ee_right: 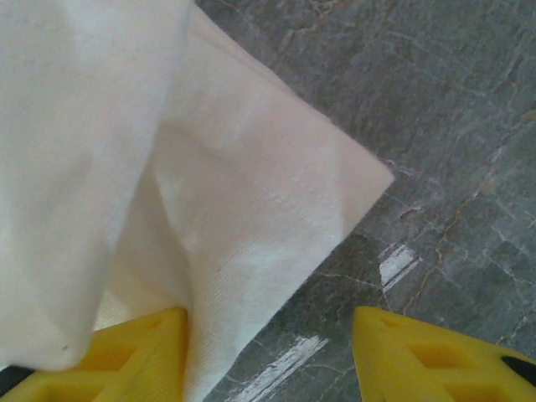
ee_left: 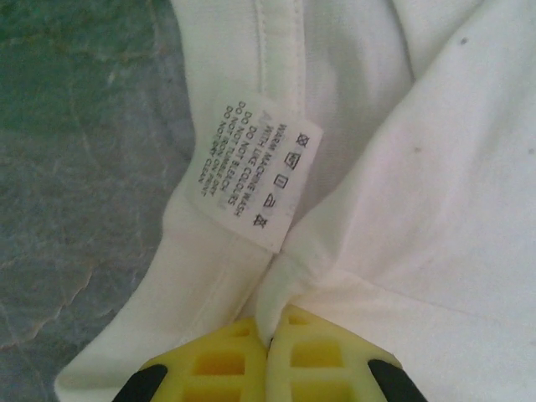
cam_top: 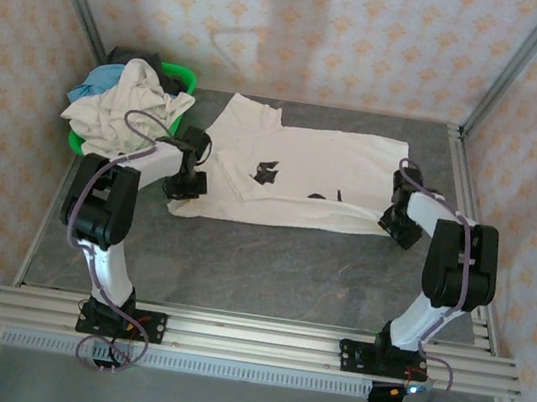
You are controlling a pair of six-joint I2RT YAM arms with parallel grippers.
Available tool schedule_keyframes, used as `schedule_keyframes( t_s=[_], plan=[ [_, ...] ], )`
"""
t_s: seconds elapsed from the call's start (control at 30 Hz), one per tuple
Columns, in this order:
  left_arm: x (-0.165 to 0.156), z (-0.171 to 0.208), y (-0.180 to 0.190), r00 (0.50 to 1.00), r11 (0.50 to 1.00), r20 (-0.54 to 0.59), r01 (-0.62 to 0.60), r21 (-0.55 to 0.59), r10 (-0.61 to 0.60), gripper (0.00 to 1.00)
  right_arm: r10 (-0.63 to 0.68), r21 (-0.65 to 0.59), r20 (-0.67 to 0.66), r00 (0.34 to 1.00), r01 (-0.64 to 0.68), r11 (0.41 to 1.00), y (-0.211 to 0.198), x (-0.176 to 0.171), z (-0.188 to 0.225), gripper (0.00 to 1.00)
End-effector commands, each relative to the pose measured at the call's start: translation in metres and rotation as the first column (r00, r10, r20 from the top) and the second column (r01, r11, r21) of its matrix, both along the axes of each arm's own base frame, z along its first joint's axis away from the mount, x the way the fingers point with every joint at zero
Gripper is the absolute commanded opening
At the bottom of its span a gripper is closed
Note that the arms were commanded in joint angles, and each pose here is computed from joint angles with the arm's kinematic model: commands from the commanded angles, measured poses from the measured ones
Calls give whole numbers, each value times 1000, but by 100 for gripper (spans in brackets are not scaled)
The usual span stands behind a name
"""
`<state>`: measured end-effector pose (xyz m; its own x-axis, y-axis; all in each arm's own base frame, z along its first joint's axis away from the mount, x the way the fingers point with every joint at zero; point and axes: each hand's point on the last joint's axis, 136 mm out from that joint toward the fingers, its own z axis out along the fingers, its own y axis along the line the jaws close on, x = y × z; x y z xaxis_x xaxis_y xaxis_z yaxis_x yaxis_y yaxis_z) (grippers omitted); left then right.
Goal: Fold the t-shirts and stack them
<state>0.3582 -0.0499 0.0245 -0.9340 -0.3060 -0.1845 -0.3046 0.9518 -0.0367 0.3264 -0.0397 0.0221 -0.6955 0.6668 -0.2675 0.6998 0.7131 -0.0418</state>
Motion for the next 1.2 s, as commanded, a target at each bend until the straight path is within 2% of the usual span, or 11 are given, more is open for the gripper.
schedule_keyframes(
  t_s=[0.0, 0.27, 0.43, 0.47, 0.53, 0.67, 0.77, 0.9, 1.0, 1.1, 1.17],
  plan=[
    [-18, 10, 7, 1000, 1000, 8, -21, -5, 21, 0, -27, -24, -25, 999, 27, 999, -8, -13, 0, 53],
    [-72, 17, 14, 998, 998, -9, -59, -12, 59, 0, -30, 97, -44, 999, 34, 995, 17, -61, -14, 43],
    [-90, 27, 32, 993, 991, 10, -117, 59, 116, 0, -19, 16, 1, 1000, 19, 1000, 17, -95, 22, 44],
    [-87, 32, 35, 992, 989, 24, -129, 76, 127, 6, -20, -7, 35, 999, 20, 1000, 13, -95, 34, 45],
    [-82, 43, 45, 985, 978, 55, -168, 122, 163, 38, -7, -48, 114, 993, 13, 999, 6, -85, 58, 46],
    [-62, 69, 41, 975, 981, 156, -175, 85, 160, 56, 27, -78, 209, 978, -11, 997, 4, -56, 88, 48],
    [-46, 87, 33, 967, 986, 213, -155, 57, 140, 59, 63, -85, 210, 976, -47, 995, 6, -31, 87, 48],
    [-16, 96, -5, 968, 999, 248, -36, 18, 30, 61, 73, -95, 147, 986, -60, 994, 4, -4, 73, 48],
    [3, 87, -30, 975, 999, 223, 32, -18, -27, 59, 65, -9, 145, 987, -64, 998, 14, 12, 50, 44],
    [16, 68, -31, 982, 1000, 188, 25, 1, -25, 57, 50, 33, 130, 990, -55, 998, 17, 21, 29, 41],
    [21, 57, -28, 987, 1000, 162, 11, 20, -14, 54, 9, 131, 129, 992, -26, 991, 21, 27, 13, 31]
  ],
)
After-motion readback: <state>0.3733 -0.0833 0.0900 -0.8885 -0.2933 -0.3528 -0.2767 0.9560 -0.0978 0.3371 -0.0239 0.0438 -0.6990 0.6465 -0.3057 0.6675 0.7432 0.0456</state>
